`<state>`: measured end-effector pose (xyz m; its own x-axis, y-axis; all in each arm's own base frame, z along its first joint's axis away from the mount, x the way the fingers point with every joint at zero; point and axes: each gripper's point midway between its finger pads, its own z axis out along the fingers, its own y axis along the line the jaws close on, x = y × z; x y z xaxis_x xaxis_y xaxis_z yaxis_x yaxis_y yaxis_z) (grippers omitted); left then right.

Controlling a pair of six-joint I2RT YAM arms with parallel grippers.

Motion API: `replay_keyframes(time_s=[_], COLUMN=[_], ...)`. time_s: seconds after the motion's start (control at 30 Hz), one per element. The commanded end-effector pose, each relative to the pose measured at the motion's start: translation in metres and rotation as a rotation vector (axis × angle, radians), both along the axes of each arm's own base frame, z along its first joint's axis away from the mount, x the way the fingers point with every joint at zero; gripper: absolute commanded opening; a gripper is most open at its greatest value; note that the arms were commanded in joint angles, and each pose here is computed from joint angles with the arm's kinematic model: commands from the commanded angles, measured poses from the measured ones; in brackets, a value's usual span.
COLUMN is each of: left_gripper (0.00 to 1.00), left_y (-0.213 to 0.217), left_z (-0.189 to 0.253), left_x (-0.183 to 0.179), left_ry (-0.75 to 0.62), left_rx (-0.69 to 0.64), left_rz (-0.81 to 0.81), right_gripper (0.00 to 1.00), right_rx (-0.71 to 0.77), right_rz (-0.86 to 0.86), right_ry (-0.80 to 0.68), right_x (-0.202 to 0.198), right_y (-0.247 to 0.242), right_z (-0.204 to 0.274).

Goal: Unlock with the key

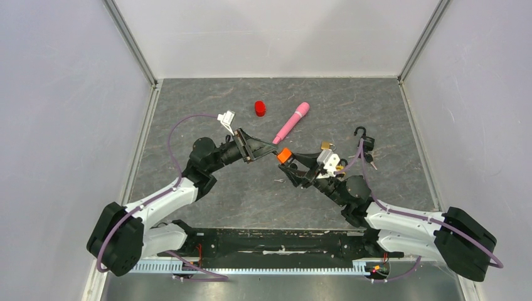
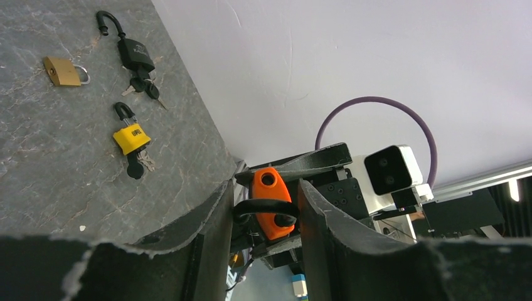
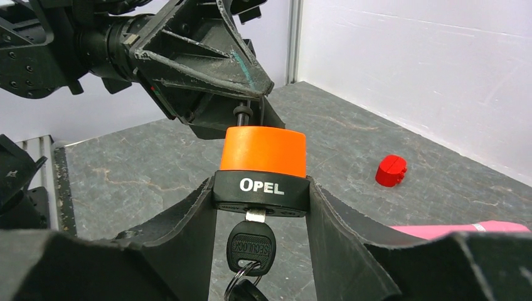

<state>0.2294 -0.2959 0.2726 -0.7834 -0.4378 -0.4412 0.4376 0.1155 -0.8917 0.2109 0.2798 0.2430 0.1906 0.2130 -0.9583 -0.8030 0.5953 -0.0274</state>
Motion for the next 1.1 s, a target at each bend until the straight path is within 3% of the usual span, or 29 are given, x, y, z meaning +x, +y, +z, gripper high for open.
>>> replay_keyframes(time_s=[0.0, 0.47, 0.73, 1.07], left_gripper=[0.47, 0.43, 0.42, 0.51], left_y=[-0.002, -0.006, -0.014, 0.006], left_z=[0.025, -0.014, -0.063, -0.117], left_x=[-0.023, -0.011, -0.005, 0.009], left_ry=[-0.032, 0.102, 0.242, 0.340], left_rx=[-0.055, 0.008, 0.015, 0.158], left_rz=[-0.096, -0.062, -0.075, 0.045], right_gripper=[0.00, 0.00, 0.00, 0.00], right_rx=[-0.023, -0.205, -0.255, -0.384], right_rz=[-0.099, -0.225, -0.262, -0.395], right_ry=[-0.046, -0.044, -0.009, 0.043], right_x=[0.015, 0.029, 0.028, 0.039], right_y=[-0.012, -0.032, -0.045, -0.074], right_z=[0.005, -0.036, -0.060, -0.093])
